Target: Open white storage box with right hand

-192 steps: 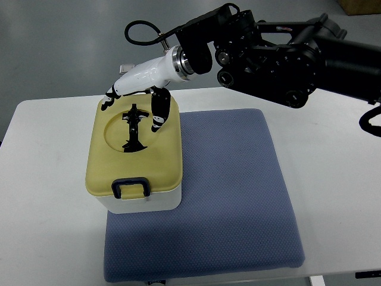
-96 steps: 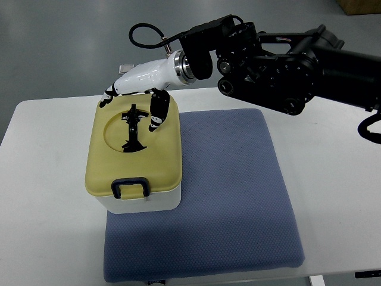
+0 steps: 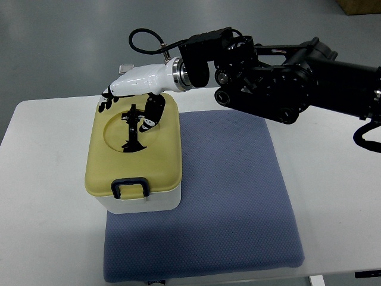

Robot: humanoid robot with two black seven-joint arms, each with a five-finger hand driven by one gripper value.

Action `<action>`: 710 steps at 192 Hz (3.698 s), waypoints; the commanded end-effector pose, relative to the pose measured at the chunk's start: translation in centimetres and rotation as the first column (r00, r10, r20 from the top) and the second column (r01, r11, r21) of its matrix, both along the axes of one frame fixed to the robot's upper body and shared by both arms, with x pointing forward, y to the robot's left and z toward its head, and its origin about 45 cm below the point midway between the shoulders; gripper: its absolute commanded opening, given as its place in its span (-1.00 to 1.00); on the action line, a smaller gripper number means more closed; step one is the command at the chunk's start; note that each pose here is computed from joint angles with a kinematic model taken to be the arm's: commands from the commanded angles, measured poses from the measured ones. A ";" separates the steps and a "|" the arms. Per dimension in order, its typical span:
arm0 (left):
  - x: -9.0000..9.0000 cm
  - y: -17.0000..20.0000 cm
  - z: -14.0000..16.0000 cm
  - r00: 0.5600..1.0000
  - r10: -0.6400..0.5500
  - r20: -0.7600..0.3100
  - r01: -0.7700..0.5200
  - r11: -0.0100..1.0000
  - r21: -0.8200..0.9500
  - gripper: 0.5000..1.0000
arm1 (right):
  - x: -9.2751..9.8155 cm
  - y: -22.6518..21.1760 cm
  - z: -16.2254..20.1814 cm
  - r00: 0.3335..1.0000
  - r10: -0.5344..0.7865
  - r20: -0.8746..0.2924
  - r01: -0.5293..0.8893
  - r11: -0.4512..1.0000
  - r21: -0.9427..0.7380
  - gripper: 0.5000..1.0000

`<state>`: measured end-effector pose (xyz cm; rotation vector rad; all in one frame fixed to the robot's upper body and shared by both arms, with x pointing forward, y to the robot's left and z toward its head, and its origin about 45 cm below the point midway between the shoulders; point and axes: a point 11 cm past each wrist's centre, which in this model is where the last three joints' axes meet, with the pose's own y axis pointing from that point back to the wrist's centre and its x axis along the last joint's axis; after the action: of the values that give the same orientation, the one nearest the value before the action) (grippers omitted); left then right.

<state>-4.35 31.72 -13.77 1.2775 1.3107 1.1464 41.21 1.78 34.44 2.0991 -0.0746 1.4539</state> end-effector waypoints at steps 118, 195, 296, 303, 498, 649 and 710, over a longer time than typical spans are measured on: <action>0.0 0.0 0.0 1.000 0.000 0.000 0.000 1.000 0.001 1.00 | 0.3 0.3 2.6 0.999 0.002 0.045 -0.003 1.000 0.025 -1.00; 0.0 0.1 0.0 1.000 0.000 0.000 0.000 1.000 0.004 1.00 | 0.8 -1.4 8.1 0.999 -0.004 0.054 0.003 1.000 0.013 -1.00; 0.0 -0.1 0.0 1.000 -0.003 -0.001 0.003 1.000 0.000 1.00 | 4.0 -18.8 7.0 0.955 -0.289 -0.070 0.277 0.951 -0.140 -1.00; 0.0 -0.1 0.0 1.000 -0.003 -0.001 0.003 1.000 0.000 1.00 | 4.1 -19.8 6.6 0.948 -0.309 -0.078 0.296 0.944 -0.143 -1.00; 0.0 0.0 0.0 1.000 -0.003 -0.001 0.003 1.000 0.003 1.00 | 1.0 -16.4 -9.0 0.937 -0.258 -0.234 0.227 0.962 -0.152 -1.00; 0.0 0.0 0.0 1.000 -0.003 -0.001 0.003 1.000 0.003 1.00 | 1.4 -16.2 -9.3 0.933 -0.271 -0.237 0.241 0.959 -0.149 0.69; 0.0 0.0 0.0 1.000 -0.005 -0.001 0.005 1.000 0.003 1.00 | 2.3 -19.2 -8.3 0.910 -0.334 -0.244 0.297 0.939 -0.175 0.69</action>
<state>-4.40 31.75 -13.77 1.2828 1.3072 1.1449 42.93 -16.01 25.28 2.0503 -0.1580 0.9643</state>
